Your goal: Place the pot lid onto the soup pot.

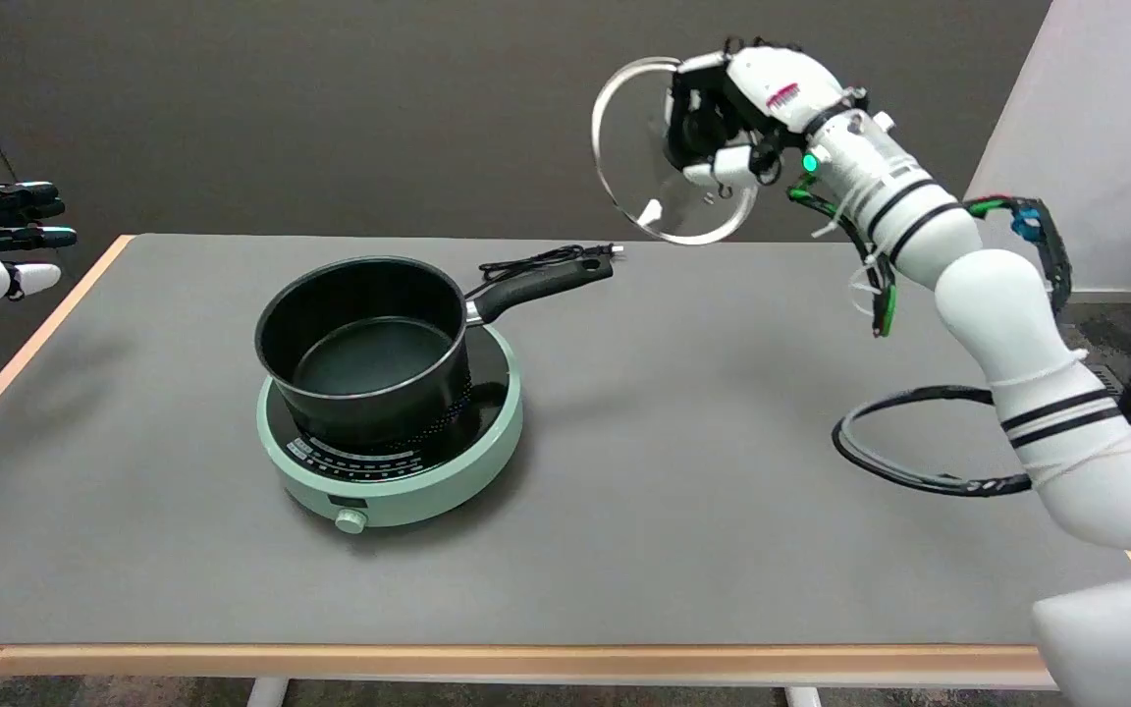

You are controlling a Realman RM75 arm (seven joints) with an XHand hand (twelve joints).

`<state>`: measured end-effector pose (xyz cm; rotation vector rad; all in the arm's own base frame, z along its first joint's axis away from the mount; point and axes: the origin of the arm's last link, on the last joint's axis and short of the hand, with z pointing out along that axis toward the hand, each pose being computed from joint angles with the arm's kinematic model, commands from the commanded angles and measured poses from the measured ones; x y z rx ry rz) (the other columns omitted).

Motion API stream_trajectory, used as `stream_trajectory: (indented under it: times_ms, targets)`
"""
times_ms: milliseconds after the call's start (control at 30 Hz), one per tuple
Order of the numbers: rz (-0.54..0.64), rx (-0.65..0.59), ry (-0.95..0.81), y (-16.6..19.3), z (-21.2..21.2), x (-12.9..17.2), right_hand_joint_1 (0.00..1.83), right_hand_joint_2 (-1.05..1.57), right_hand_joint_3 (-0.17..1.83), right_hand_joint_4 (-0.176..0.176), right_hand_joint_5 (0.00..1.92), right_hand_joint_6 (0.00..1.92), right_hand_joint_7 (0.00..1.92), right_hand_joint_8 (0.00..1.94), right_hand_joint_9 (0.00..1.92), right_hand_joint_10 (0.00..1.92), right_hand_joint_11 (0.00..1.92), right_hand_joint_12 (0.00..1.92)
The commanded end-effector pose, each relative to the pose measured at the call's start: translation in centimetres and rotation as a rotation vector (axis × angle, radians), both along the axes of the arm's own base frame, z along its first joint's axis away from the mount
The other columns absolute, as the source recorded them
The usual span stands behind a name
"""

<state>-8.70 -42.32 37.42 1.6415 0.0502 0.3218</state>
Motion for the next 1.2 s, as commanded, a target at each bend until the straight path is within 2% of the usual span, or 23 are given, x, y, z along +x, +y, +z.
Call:
stream_trajectory:
  times_ms: [33, 300, 633, 967, 1200]
  targets:
    - [0.121, 0.23, 0.078, -2.6, -9.2, 6.2, 1.36, 0.94, 0.4, 0.176, 0.68, 1.18, 0.91, 1.2, 0.88, 1.4, 0.73, 1.74]
    - [0.038, 0.389, 0.153, -5.4, -15.3, 6.7, 1.36, 0.94, 0.4, 0.176, 0.68, 1.18, 0.91, 1.2, 0.88, 1.38, 0.74, 1.73]
    - [-0.174, 0.585, 0.111, -8.3, -21.5, 5.1, 1.36, 0.95, 0.39, 0.176, 0.69, 1.17, 0.91, 1.2, 0.89, 1.38, 0.74, 1.73]
    - [-0.247, 0.648, 0.228, -9.4, -25.5, 5.9, 1.36, 0.95, 0.39, 0.176, 0.69, 1.17, 0.91, 1.2, 0.89, 1.38, 0.74, 1.73]
    - [-0.301, 0.675, 0.256, -9.8, -27.3, 5.3, 1.36, 0.94, 0.39, 0.176, 0.68, 1.17, 0.91, 1.2, 0.89, 1.38, 0.75, 1.72]
